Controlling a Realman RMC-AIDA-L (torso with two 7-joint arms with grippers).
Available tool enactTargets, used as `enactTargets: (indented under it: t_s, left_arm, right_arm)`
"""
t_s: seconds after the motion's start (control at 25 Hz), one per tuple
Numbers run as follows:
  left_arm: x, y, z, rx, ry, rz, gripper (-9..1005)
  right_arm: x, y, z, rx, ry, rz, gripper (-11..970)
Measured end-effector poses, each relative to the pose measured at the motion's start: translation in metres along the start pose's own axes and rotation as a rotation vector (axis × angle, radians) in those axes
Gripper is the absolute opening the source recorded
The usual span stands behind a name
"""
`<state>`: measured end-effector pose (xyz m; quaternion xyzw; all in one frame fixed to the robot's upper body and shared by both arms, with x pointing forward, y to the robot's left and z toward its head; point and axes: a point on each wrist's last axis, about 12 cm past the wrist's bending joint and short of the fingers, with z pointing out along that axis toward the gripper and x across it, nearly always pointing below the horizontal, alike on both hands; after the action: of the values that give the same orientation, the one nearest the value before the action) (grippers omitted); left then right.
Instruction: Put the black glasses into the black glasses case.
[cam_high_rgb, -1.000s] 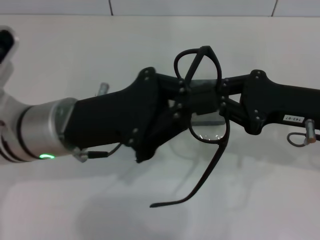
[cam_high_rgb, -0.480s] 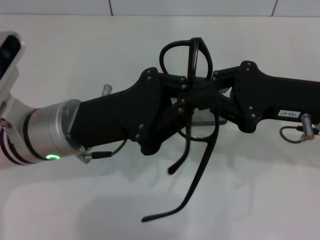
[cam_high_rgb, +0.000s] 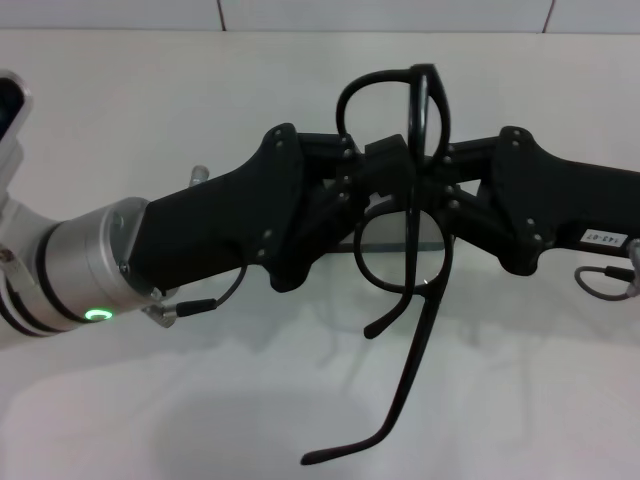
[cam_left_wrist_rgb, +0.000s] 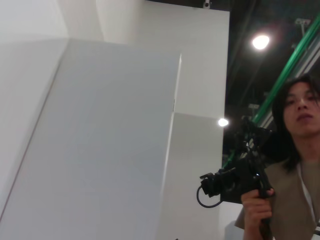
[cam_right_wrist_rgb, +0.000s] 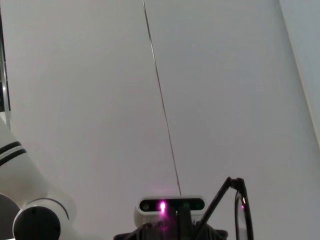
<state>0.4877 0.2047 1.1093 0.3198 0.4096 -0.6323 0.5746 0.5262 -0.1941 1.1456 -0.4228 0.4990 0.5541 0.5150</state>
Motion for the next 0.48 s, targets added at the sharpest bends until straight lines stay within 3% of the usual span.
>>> enactTargets:
  t_s: [0.48]
  left_arm:
    - [0.001,-0.0063,-0.0044,0.004,-0.017,-0.006,33]
  right_arm:
    - [0.0041,0.0004,-0.0034,0.016,-0.006,0.013,94]
